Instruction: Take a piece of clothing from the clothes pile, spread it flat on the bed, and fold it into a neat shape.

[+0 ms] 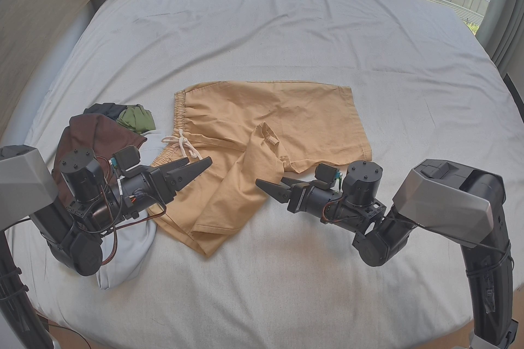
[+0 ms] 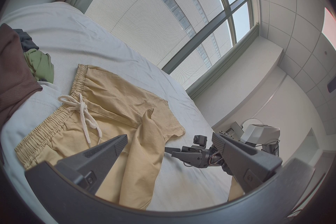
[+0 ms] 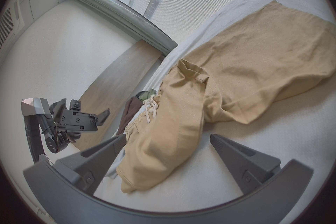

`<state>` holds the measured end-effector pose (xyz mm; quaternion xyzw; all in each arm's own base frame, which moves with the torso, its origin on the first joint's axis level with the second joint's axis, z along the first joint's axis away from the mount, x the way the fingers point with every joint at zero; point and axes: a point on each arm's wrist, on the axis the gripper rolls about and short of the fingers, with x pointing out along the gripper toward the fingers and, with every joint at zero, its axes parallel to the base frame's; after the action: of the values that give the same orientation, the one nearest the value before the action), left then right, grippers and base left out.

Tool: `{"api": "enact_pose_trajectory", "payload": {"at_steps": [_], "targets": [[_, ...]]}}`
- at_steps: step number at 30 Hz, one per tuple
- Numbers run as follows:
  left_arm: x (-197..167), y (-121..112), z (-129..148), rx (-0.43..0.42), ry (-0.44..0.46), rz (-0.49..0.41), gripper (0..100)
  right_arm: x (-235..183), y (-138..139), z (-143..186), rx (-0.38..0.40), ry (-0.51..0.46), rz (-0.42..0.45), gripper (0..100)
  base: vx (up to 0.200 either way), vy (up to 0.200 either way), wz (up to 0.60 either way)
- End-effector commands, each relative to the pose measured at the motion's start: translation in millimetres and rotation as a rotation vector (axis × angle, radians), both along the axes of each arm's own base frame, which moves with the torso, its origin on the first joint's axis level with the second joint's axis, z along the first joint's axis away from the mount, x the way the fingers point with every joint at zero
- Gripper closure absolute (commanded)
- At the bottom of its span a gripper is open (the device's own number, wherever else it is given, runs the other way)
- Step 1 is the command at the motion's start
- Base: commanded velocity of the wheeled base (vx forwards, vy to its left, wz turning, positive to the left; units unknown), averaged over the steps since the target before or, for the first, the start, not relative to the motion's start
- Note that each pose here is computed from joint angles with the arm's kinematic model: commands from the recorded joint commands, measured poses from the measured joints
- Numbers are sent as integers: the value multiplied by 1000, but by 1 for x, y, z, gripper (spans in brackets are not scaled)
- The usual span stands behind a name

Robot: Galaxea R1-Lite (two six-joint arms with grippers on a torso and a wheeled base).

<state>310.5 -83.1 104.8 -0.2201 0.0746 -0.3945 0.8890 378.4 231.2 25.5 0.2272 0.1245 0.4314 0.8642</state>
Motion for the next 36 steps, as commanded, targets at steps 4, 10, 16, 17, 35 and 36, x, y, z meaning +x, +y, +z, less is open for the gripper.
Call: {"api": "enact_pose_trajectory", "payload": {"at_steps": [4, 10, 16, 17, 35, 36], "targets": [[0, 0, 1, 0, -3, 0, 0, 2, 18, -14, 64, -24, 30, 0, 0, 0, 0], [0, 0, 1, -1, -1, 0, 0, -4, 22, -13, 103, -31, 50, 0, 0, 0, 0], [0, 0, -1, 1, 2, 0, 0, -11, 16, -2, 114, -15, 55, 0, 0, 0, 0], [0, 0, -1, 1, 3, 0, 0, -12, 16, -1, 117, -14, 55, 0, 0, 0, 0], [0, -1, -1, 1, 2, -3, 0, -44, 9, 35, 152, 28, 198, 0, 0, 0, 0], [0, -1, -1, 0, 3, -4, 0, -45, 9, 36, 158, 33, 205, 0, 0, 0, 0]]}}
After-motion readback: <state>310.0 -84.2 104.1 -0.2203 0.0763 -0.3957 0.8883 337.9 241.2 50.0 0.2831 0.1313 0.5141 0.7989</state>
